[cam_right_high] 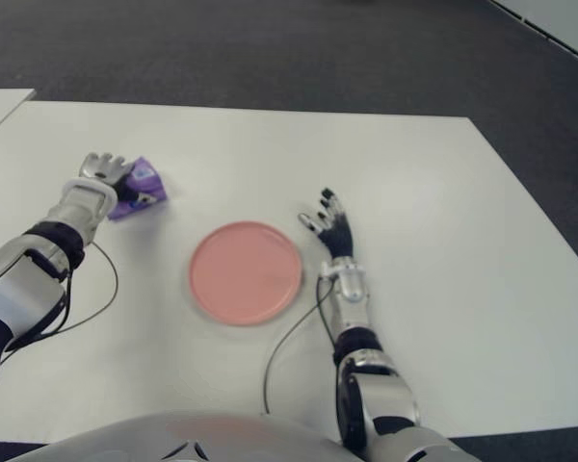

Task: Put the tissue paper into the plate.

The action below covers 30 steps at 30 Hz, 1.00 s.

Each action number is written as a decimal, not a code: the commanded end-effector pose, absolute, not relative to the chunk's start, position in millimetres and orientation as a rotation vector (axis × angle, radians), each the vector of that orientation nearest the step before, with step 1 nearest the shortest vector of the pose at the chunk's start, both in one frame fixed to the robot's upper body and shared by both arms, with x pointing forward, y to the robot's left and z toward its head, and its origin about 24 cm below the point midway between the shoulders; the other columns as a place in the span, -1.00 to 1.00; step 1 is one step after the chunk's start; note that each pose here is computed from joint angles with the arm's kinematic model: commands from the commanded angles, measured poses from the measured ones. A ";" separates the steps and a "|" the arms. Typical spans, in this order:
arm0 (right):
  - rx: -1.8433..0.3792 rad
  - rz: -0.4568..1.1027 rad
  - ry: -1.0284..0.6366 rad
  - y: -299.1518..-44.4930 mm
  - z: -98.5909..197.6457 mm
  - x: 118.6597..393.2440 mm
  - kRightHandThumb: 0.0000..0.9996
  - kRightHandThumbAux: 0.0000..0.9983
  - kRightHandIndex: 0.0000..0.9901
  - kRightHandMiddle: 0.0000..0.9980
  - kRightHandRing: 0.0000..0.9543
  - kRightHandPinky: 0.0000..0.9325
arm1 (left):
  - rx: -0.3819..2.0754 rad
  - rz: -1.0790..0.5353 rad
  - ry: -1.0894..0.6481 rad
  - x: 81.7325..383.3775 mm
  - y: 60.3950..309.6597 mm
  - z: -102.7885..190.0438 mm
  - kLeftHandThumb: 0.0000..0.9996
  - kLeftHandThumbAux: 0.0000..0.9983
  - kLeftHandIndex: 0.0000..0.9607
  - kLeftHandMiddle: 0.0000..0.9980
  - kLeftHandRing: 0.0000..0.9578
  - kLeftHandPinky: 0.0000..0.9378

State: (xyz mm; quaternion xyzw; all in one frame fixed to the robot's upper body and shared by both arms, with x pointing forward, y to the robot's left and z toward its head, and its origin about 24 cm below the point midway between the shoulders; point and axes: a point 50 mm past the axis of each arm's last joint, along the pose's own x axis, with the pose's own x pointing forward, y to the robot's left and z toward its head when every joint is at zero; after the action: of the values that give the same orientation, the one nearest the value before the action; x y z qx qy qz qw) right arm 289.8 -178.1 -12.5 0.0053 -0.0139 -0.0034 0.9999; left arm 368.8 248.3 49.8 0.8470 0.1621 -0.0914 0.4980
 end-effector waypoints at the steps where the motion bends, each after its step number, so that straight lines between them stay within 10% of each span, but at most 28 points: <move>1: 0.028 -0.036 0.131 -181.4 -45.4 263.8 -0.91 0.38 -1.00 -1.00 -1.00 -1.00 | 2.011 -0.362 0.430 353.8 238.2 18.7 -0.82 -0.80 -1.00 -1.00 -1.00 -1.00; 13: 0.003 -0.014 0.124 -184.1 -44.2 263.3 -0.93 0.37 -1.00 -1.00 -1.00 -1.00 | 1.981 -0.365 0.436 352.7 237.6 16.8 -0.79 -0.74 -1.00 -1.00 -1.00 -0.99; 19: 0.005 0.001 0.114 -186.7 -45.3 262.3 -0.97 0.39 -1.00 -1.00 -1.00 -1.00 | 1.923 -0.330 0.381 350.6 238.7 15.4 -0.69 -0.52 -0.94 -0.84 -0.79 -0.63; 30: -0.003 0.024 0.091 -191.0 -45.4 261.8 -1.00 0.47 -1.00 -1.00 -1.00 -1.00 | 1.859 -0.220 0.172 345.9 233.7 13.1 0.50 0.23 -0.26 0.02 0.20 0.31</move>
State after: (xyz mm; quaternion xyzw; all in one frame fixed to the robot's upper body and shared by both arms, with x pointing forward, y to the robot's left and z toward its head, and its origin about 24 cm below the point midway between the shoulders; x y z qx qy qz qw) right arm 286.7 -186.2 -12.0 -0.0155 -0.0343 0.0235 0.9990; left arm 362.3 241.0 41.5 0.8062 0.0728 -0.0548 0.5846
